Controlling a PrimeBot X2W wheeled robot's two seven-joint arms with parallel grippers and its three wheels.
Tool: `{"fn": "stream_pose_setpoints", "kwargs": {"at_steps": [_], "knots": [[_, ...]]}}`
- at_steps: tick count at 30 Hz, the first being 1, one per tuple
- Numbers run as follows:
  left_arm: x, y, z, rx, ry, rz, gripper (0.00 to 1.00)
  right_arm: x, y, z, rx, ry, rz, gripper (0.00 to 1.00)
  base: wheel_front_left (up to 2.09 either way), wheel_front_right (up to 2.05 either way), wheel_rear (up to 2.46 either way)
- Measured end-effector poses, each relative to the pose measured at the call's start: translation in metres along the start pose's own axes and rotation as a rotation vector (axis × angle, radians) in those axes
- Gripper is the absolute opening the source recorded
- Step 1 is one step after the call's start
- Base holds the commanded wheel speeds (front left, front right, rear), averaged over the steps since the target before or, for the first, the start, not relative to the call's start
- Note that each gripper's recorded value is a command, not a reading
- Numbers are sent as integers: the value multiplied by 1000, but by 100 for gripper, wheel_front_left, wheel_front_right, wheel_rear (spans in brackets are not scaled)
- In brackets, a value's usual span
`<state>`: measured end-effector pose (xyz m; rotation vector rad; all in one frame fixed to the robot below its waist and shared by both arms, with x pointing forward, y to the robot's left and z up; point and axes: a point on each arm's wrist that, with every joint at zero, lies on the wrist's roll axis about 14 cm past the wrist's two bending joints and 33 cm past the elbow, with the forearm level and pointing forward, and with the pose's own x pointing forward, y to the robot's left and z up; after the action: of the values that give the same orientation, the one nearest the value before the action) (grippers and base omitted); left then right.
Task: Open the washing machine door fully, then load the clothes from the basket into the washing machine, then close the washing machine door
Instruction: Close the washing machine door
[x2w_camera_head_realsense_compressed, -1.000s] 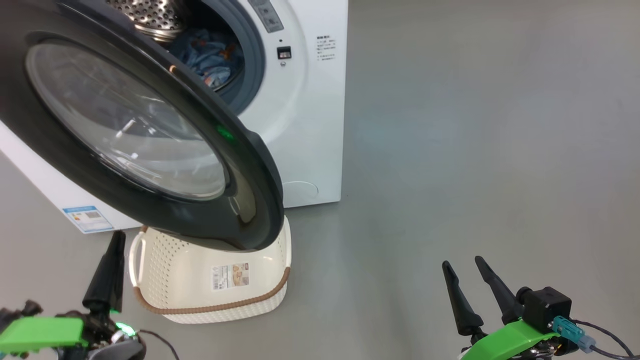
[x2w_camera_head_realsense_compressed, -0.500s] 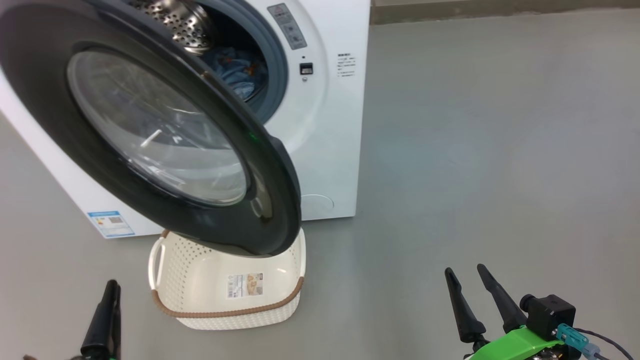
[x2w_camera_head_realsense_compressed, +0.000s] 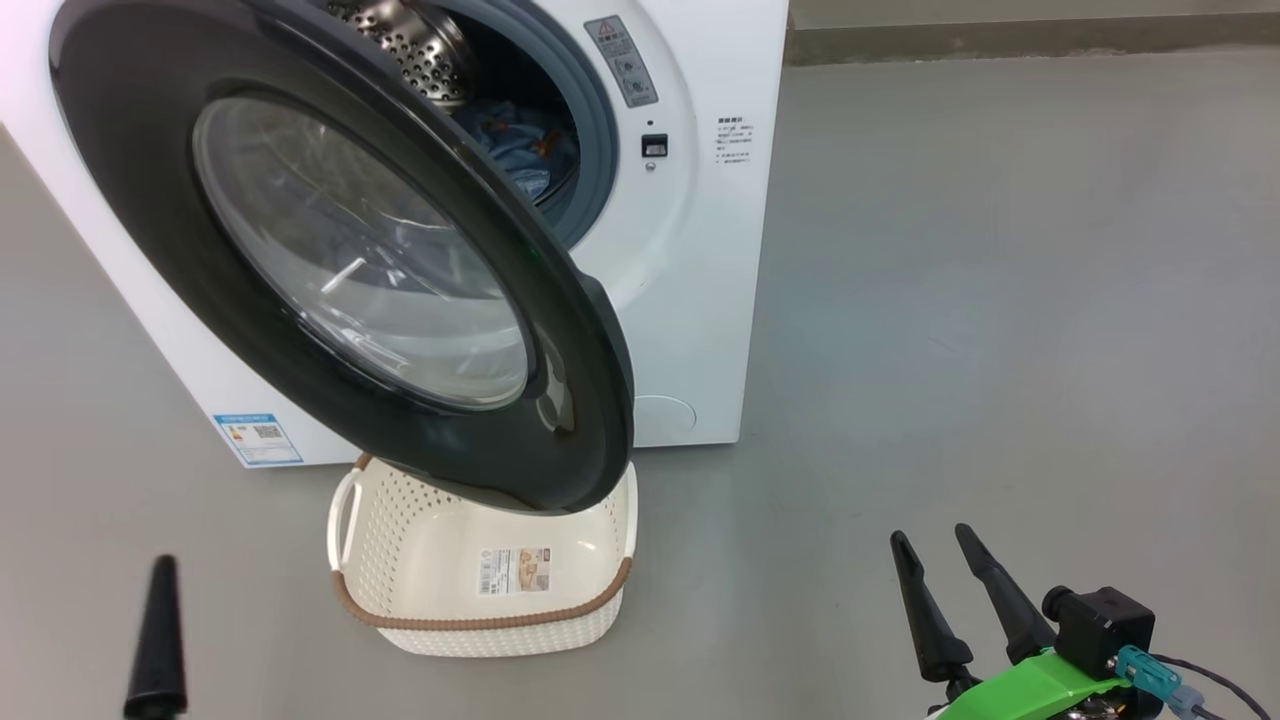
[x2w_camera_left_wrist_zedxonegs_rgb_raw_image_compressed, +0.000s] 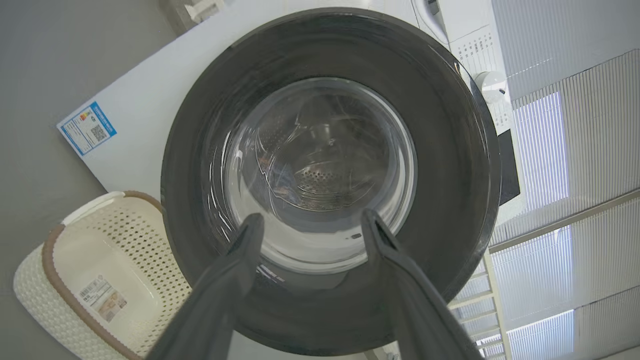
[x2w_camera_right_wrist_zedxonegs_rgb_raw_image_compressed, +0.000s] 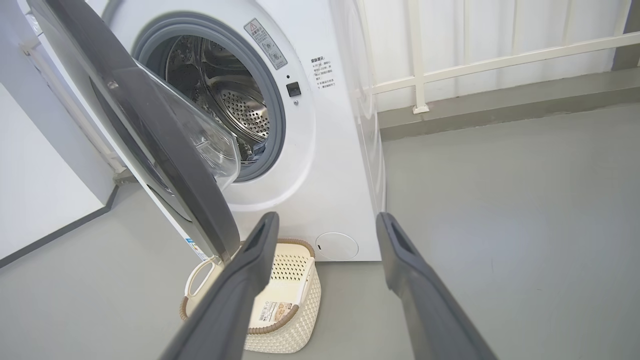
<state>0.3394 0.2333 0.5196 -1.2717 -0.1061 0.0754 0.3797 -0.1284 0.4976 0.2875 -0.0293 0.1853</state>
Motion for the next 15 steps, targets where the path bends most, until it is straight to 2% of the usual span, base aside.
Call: {"fn": "stream_pose_setpoints", "kwargs": {"at_steps": [5, 15], "knots": [[-3, 1, 11, 227, -74, -14, 100, 0, 1, 2, -1, -5, 3, 100, 0, 0, 0], [-9, 13, 1, 826, 10, -64, 100, -5, 0, 0, 0, 0, -1, 100, 0, 0, 0]]}}
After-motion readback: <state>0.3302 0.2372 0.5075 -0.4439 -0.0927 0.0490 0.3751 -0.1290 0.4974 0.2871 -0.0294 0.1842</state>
